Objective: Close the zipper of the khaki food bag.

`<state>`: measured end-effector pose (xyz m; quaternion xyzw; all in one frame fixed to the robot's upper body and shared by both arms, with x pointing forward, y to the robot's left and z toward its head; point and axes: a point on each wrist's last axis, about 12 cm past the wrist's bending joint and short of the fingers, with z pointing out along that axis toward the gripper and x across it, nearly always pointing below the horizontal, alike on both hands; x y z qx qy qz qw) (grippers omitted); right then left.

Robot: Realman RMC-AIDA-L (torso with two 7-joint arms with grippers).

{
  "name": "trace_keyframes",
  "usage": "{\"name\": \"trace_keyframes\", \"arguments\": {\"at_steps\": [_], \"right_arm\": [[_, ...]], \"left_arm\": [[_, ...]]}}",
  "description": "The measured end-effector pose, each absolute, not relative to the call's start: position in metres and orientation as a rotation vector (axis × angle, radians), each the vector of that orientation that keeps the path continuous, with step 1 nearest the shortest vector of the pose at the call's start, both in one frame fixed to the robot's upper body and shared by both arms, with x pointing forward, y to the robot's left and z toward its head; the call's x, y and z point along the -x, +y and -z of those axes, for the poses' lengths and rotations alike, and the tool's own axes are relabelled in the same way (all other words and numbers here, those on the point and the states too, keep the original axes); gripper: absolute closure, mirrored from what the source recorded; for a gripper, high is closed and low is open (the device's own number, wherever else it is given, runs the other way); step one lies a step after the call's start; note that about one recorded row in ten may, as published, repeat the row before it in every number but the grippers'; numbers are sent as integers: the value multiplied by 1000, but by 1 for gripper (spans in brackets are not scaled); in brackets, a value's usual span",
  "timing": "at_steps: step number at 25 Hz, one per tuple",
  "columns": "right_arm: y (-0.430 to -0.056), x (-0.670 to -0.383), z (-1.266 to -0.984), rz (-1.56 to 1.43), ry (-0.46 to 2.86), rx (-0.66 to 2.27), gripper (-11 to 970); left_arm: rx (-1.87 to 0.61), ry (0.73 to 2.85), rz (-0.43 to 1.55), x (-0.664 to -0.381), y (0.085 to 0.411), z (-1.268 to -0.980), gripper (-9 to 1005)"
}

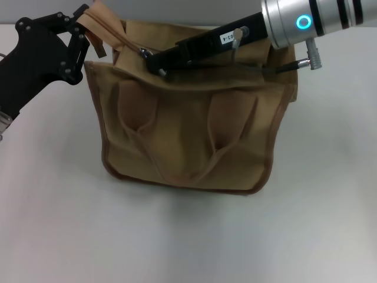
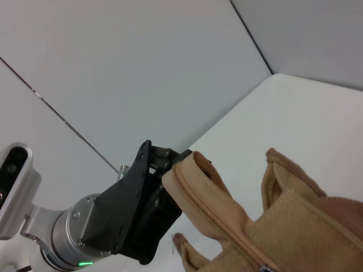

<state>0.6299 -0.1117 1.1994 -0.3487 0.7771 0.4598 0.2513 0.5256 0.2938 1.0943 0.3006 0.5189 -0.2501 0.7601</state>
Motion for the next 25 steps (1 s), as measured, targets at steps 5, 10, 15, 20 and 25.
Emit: {"name": "trace_keyframes", "arguments": {"at_steps": [5, 10, 15, 20, 25], "right_arm": [[-118, -629, -1198, -1252, 2073, 941, 950], [-127, -629, -1195, -1238, 2024, 936, 949], [-130, -629, -1194, -1231, 2013, 938, 949], [-132, -630, -1194, -1228, 2001, 932, 950], [-133, -631, -1194, -1229, 1995, 925, 950]], "left_arm": [[-648, 1135, 540, -525, 295, -1093, 976], [-640, 1141, 535, -524, 297, -1092, 976], [-639, 1143, 533, -523, 297, -1092, 977], [-639, 1144, 531, -523, 297, -1092, 977], [-639, 1145, 530, -524, 297, -1092, 977]]}}
